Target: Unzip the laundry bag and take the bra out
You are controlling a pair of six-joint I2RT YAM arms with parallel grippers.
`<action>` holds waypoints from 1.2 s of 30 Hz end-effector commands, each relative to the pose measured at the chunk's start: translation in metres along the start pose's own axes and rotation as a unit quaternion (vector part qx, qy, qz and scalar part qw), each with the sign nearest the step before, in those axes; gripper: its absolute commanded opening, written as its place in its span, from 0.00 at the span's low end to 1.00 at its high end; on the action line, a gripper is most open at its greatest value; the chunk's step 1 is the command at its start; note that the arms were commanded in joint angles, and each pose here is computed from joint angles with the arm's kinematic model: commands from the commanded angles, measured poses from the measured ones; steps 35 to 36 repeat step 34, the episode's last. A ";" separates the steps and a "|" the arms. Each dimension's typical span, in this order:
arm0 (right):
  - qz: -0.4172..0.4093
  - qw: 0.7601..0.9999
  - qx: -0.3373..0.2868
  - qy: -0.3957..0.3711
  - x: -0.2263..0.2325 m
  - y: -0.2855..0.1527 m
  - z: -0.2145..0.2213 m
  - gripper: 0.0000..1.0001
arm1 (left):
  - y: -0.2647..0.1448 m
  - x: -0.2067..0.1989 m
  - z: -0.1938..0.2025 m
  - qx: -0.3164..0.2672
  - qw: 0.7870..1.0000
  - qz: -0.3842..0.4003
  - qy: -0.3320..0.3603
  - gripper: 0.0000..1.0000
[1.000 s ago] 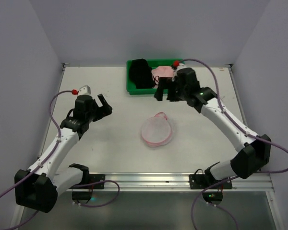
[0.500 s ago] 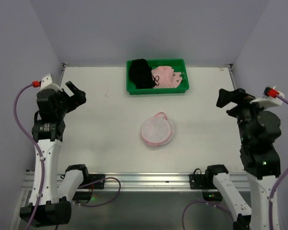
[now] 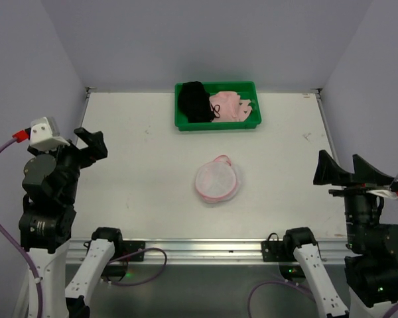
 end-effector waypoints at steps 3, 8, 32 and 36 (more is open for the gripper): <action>-0.040 0.998 -0.035 -0.033 0.002 -0.014 -0.002 0.99 | -0.034 0.017 -0.020 -0.058 0.998 -0.037 0.016 1.00; -0.057 0.997 -0.039 -0.037 0.004 -0.018 0.000 0.99 | -0.048 0.023 -0.023 -0.079 0.996 -0.048 0.001 1.00; -0.070 0.996 -0.041 -0.040 0.004 -0.022 0.003 0.99 | -0.036 0.017 0.006 -0.052 0.999 -0.014 -0.004 1.00; -0.071 0.996 -0.043 -0.039 0.004 -0.023 0.003 0.99 | -0.035 0.017 0.008 -0.049 0.999 -0.013 -0.003 1.00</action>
Point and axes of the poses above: each gripper's point midway between its finger pads, its own y axis out along the fingers, its own x axis along the line the jaws close on, z = x × y, the point moved 4 cm from there along -y, back along the fingers, and after that the axes turned 2 degrees about y, right-handed, at the moved point
